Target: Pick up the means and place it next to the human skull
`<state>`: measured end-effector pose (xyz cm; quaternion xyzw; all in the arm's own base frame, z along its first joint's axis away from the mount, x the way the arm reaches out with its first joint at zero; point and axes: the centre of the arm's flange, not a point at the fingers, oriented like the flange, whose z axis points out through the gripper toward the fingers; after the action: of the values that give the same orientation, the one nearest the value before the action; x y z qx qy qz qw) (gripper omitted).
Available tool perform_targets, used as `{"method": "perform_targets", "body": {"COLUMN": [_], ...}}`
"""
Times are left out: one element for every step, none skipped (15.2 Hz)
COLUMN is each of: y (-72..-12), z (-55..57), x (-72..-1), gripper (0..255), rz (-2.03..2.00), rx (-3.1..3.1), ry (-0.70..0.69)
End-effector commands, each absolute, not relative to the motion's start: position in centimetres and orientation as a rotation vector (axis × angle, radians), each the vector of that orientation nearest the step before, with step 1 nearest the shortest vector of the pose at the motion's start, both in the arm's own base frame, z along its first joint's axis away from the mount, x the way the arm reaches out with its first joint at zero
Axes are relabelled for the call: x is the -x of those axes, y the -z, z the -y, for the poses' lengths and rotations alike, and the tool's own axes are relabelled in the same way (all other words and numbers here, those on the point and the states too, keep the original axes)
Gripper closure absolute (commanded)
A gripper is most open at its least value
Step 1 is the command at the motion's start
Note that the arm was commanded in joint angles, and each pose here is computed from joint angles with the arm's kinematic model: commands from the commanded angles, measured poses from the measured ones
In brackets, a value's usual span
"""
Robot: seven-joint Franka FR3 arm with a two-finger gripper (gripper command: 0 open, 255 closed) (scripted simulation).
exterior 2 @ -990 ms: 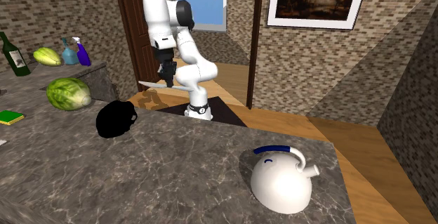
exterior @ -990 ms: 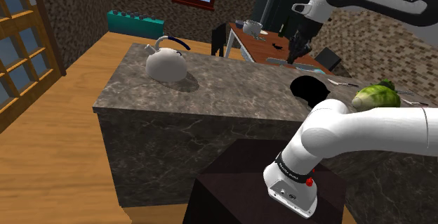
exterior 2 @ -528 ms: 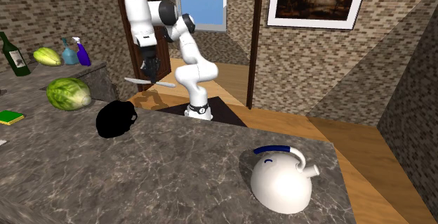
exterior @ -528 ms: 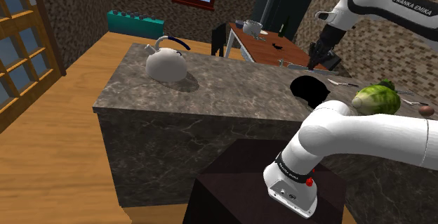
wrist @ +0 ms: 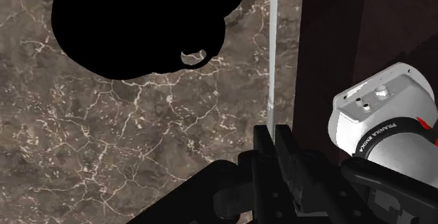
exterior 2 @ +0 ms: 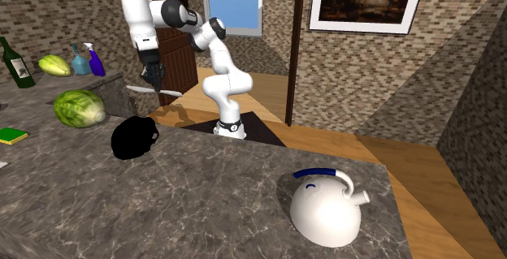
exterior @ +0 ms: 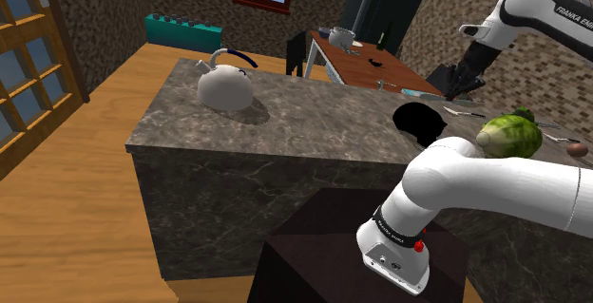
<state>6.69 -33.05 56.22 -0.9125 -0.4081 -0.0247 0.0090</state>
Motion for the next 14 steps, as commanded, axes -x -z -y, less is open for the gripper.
{"method": "perform_targets", "body": {"y": [-56.3,-56.3,-56.3,-56.3,-56.3,-56.3,-56.3,-56.3,-56.3,-56.3,-56.3,-56.3,-56.3,-56.3], "z": [34.8,35.6,36.4,37.3,38.1,38.9,39.8,40.6,41.4,42.3,43.1,44.0,44.8,45.6], "x": [-4.4,-3.4,-2.4,-1.3,-0.3,0.7,1.7,2.8,3.8,4.8,5.8,6.9,7.9,8.9], "gripper": [255,255,255,255,255,255,255,255,255,255,255,255,255,255], "rz": [1.275,1.275,1.275,1.275,1.275,1.275,1.275,1.275,1.275,1.275,1.275,1.275,1.275,1.275], "rx": [2.85,2.85,2.85,2.85,2.85,2.85,2.85,2.85,2.85,2.85,2.85,2.85,2.85,2.85], "ry": [0.076,0.076,0.076,0.076,0.076,0.076,0.076,0.076,0.076,0.076,0.076,0.076,0.076,0.076]}}
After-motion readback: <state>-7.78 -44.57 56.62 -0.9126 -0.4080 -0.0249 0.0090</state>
